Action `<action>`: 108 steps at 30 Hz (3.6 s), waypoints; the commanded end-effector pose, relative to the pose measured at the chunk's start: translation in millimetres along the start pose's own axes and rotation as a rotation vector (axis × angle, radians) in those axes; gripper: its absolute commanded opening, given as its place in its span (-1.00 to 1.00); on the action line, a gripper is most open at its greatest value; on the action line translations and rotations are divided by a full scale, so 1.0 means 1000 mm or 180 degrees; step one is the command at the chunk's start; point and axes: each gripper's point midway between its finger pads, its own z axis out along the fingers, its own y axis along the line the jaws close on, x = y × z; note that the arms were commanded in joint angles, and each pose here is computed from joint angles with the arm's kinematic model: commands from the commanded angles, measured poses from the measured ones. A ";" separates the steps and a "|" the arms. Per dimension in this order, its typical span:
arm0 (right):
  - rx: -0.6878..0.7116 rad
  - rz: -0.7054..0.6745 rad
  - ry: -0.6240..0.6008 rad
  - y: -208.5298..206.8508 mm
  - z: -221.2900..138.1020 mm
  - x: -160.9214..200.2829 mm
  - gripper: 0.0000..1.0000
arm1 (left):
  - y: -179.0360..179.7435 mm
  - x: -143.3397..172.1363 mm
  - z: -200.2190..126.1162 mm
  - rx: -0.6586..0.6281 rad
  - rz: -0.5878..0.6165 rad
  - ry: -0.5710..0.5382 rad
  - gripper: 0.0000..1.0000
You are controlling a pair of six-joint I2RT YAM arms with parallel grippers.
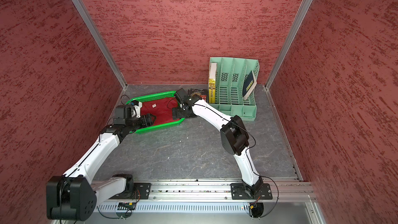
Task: Put the folded t-shirts into the basket
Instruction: Place the T-shirt in the bin, then move the bin to the center of the board.
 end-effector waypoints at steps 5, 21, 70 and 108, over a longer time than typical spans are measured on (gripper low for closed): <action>0.0509 0.0269 0.0150 -0.025 0.030 0.005 0.97 | 0.039 0.001 0.034 -0.0446 -0.0166 0.0189 0.57; 0.0631 0.0335 0.0409 -0.034 0.032 0.026 0.97 | 0.077 0.026 0.068 -0.0947 -0.0246 0.0679 0.49; 0.0644 0.0983 -0.0539 -0.043 0.023 0.032 -0.18 | -0.002 -0.009 -0.071 -0.0621 0.0109 -0.1043 0.99; 0.0679 0.1239 -0.1509 -0.185 -0.188 0.181 0.76 | 0.028 -0.002 -0.002 -0.0513 0.0167 -0.0984 0.99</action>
